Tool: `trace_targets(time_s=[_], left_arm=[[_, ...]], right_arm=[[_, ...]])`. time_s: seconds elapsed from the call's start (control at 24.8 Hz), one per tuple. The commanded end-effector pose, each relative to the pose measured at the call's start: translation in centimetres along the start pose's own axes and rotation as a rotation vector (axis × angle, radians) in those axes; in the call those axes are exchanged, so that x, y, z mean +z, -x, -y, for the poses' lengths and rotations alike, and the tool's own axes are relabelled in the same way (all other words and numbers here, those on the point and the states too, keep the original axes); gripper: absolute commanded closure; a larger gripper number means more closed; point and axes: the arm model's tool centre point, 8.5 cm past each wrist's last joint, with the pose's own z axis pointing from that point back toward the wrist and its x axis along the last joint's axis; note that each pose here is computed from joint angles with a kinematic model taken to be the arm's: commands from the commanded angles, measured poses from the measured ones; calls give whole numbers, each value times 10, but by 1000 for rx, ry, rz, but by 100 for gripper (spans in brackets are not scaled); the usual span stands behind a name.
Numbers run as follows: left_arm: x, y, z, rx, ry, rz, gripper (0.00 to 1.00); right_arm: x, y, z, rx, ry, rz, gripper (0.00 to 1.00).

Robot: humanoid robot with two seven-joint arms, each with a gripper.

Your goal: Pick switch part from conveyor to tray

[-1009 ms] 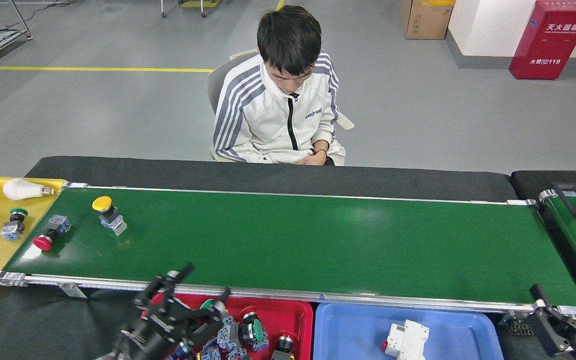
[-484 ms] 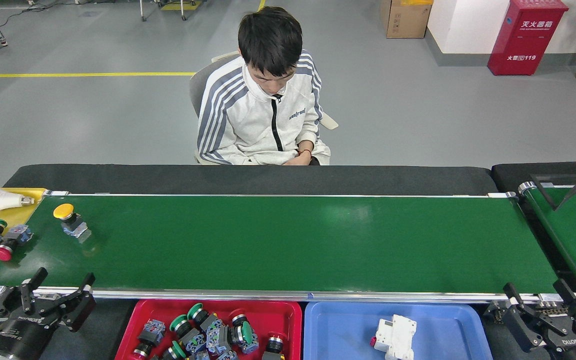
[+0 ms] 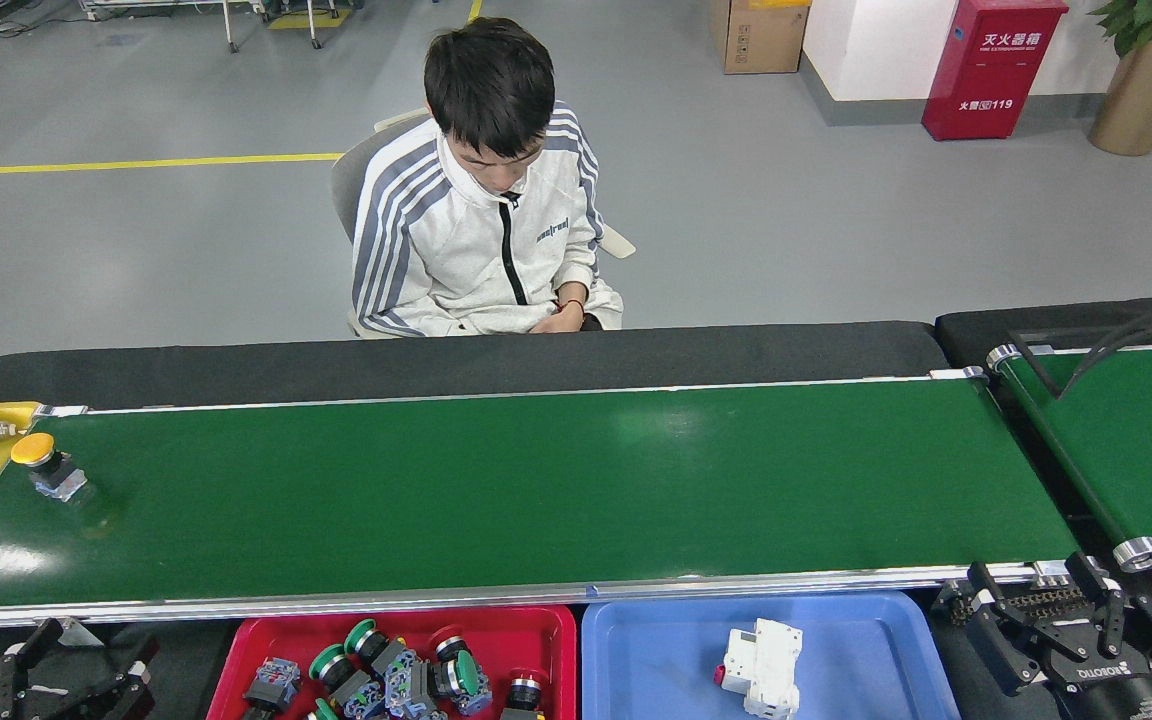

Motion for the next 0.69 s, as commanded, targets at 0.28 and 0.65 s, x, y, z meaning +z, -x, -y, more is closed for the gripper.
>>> trace_targets(time_s=[0.28, 0.65], left_arm=[[2, 4, -6, 25, -78, -82, 1], [6, 11, -10, 13, -148, -155, 1]], right_arm=[[-3, 0, 6, 2, 18, -2, 1], [4, 4, -1, -12, 9, -44, 1]])
